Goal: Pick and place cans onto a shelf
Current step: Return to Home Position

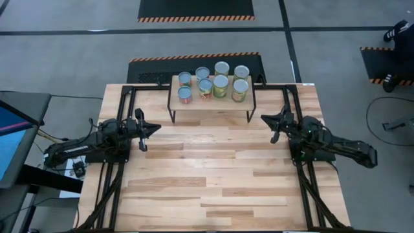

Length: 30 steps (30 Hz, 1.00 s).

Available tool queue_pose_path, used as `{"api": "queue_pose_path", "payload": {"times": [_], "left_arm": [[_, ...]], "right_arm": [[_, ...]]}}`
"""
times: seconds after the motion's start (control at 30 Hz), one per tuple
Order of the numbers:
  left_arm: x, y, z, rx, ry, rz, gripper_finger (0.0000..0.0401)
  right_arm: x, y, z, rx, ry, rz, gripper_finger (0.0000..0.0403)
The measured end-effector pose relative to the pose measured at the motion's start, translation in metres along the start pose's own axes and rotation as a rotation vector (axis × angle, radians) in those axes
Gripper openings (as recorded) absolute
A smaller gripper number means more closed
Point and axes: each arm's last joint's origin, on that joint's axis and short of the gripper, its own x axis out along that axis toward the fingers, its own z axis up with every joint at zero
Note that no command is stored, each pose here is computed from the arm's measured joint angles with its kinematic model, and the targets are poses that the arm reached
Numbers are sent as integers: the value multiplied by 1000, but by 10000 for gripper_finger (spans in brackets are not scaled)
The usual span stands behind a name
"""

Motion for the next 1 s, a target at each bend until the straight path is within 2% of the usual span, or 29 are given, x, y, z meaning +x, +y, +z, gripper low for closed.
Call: {"api": "queue_pose_path", "payload": {"times": [0.33, 0.6, 0.8, 1.0], "left_arm": [[3, -1, 1, -8, 7, -3, 14], [13, -3, -23, -19, 303, -20, 14], [16, -2, -32, -17, 396, 1, 14], [17, -3, -35, -17, 433, -1, 14]], "right_arm": [[0, 0, 0, 0, 1, 1, 49], [0, 0, 0, 0, 1, 2, 49], [0, 0, 0, 0, 2, 1, 49], [0, 0, 0, 0, 3, 1, 49]]}}
